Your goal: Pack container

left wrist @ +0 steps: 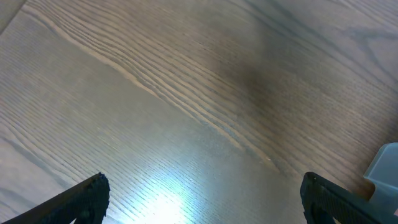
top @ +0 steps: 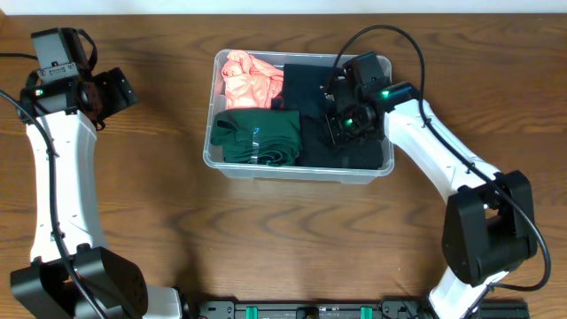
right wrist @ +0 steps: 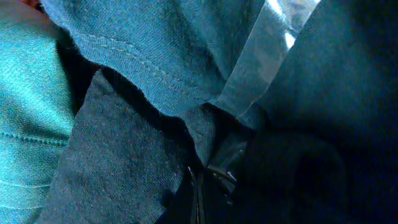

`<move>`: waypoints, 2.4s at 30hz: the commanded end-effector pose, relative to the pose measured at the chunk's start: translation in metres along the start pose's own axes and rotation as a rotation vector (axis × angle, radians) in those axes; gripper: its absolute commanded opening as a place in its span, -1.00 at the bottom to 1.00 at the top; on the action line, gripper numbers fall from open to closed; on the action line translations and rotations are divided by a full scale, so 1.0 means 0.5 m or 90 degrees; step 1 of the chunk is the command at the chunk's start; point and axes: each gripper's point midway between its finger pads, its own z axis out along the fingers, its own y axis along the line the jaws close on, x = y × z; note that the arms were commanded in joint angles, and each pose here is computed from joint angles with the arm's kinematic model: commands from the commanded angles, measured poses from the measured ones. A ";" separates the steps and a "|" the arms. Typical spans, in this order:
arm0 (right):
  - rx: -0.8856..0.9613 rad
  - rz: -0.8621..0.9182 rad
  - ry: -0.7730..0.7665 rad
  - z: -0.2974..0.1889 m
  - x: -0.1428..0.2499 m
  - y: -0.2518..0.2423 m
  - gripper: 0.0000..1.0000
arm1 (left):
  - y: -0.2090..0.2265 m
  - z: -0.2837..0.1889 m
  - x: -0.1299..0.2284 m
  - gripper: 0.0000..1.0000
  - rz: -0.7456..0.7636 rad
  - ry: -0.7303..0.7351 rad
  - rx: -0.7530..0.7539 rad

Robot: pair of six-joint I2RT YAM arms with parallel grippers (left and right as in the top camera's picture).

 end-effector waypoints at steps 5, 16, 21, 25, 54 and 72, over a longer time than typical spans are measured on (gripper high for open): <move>-0.002 -0.009 0.010 0.010 0.008 0.010 -0.97 | 0.006 0.000 -0.001 0.96 -0.007 -0.001 -0.006; 0.009 -0.023 -0.244 -0.310 -0.095 0.023 0.18 | 0.006 0.000 -0.001 0.96 -0.007 -0.001 -0.006; 0.092 0.025 -0.318 -0.435 -0.071 -0.046 0.99 | 0.006 0.000 -0.001 0.96 -0.007 -0.001 -0.006; 0.132 0.060 -0.341 -0.505 -0.027 -0.076 0.98 | 0.006 0.000 -0.001 0.96 -0.007 -0.001 -0.006; 0.261 0.021 -0.559 -0.552 0.095 -0.147 0.99 | 0.006 0.000 -0.001 0.96 -0.007 -0.001 -0.006; 0.285 -0.024 -0.760 -0.368 0.272 -0.211 0.98 | 0.006 0.000 -0.001 0.96 -0.007 -0.001 -0.006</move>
